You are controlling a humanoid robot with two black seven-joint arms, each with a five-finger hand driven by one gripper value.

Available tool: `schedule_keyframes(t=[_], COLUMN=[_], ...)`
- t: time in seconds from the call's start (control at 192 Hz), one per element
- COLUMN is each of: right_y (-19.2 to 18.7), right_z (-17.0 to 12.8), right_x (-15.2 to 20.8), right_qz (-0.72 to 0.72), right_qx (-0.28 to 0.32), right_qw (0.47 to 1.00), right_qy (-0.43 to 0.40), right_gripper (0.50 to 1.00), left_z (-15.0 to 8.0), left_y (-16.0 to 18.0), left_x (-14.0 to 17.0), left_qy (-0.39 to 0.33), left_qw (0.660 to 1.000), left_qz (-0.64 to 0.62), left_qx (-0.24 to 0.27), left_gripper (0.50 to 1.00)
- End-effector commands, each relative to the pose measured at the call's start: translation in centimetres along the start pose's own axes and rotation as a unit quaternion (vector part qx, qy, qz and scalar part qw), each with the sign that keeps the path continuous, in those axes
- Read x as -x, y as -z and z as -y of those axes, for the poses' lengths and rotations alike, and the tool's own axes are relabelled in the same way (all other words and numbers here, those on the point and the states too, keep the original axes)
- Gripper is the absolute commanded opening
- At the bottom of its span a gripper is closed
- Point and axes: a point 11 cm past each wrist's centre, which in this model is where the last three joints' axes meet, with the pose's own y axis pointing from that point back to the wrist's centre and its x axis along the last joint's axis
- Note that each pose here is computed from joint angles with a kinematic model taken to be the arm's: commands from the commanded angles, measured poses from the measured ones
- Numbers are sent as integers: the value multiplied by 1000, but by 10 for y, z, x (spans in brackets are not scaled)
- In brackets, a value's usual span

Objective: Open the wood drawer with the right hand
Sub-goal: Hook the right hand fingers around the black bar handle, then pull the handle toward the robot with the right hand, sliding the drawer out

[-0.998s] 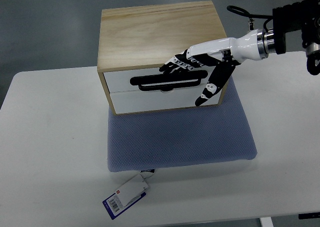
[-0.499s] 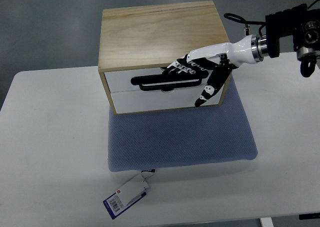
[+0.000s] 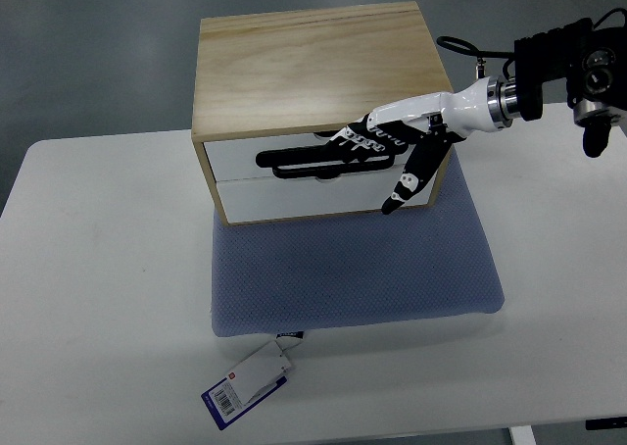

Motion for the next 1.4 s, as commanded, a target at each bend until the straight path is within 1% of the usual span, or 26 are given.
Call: schedule_keyframes(t=[0.0,0.525,0.795,1.305,1.393], right_y=[-2,-7,-15,-6,-5], right_z=[2,3,5,9,9], right_x=[0,-1,6,16,23], right_qz=[1,5,11,6,2], right_qx=[2,9,15,4,4], right_qw=[1000,1000,1000,1000,999], right_qy=[0,-1,8,24,35], right_gripper=[940,940,940,940,940], left_z=[0,0,0,0,0], left_y=[0,0,0,0,0], left_x=[0,0,0,0,0], left_qy=[0,0,0,0,0], left_qw=[1000,1000,1000,1000,1000], left_qz=[0,0,0,0,0], left_qx=[0,0,0,0,0], left_gripper=[1000,1000,1000,1000,1000])
